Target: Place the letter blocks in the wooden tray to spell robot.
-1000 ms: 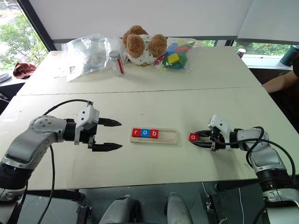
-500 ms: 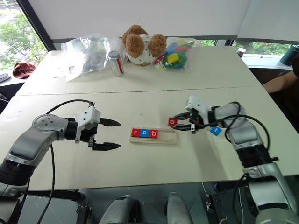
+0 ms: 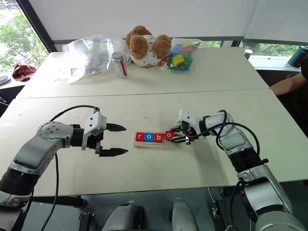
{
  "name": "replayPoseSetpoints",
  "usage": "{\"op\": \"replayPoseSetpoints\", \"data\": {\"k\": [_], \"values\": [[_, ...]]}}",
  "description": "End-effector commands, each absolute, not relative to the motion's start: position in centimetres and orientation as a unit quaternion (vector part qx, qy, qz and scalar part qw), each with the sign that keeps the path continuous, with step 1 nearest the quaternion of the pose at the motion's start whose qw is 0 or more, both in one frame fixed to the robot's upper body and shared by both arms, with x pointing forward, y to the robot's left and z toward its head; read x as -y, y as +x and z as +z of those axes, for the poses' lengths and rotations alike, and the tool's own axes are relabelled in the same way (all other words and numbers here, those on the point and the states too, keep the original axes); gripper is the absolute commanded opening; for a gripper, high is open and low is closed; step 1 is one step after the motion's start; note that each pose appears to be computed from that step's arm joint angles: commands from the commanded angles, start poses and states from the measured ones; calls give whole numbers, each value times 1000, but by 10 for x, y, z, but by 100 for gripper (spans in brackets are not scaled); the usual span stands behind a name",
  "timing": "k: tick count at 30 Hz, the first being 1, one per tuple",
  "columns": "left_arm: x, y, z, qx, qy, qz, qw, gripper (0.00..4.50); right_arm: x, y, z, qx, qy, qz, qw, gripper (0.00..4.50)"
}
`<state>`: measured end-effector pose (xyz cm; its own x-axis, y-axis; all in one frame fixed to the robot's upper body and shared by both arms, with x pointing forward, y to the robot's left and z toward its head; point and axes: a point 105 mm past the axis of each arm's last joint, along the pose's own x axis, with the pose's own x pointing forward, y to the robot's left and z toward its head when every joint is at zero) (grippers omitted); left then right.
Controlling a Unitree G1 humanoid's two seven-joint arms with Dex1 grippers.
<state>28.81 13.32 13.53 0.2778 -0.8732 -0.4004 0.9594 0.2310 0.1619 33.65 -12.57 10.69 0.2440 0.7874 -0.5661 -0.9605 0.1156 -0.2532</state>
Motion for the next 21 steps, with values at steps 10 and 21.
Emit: {"op": "replayPoseSetpoints", "data": {"k": [10,21], "values": [[-130,289,142,-92,199,-589,778,450,115,331,108,-137,-295,612,721,113],[-127,292,141,-88,207,-587,777,450,104,326,108,-132,-290,625,713,113]]}}
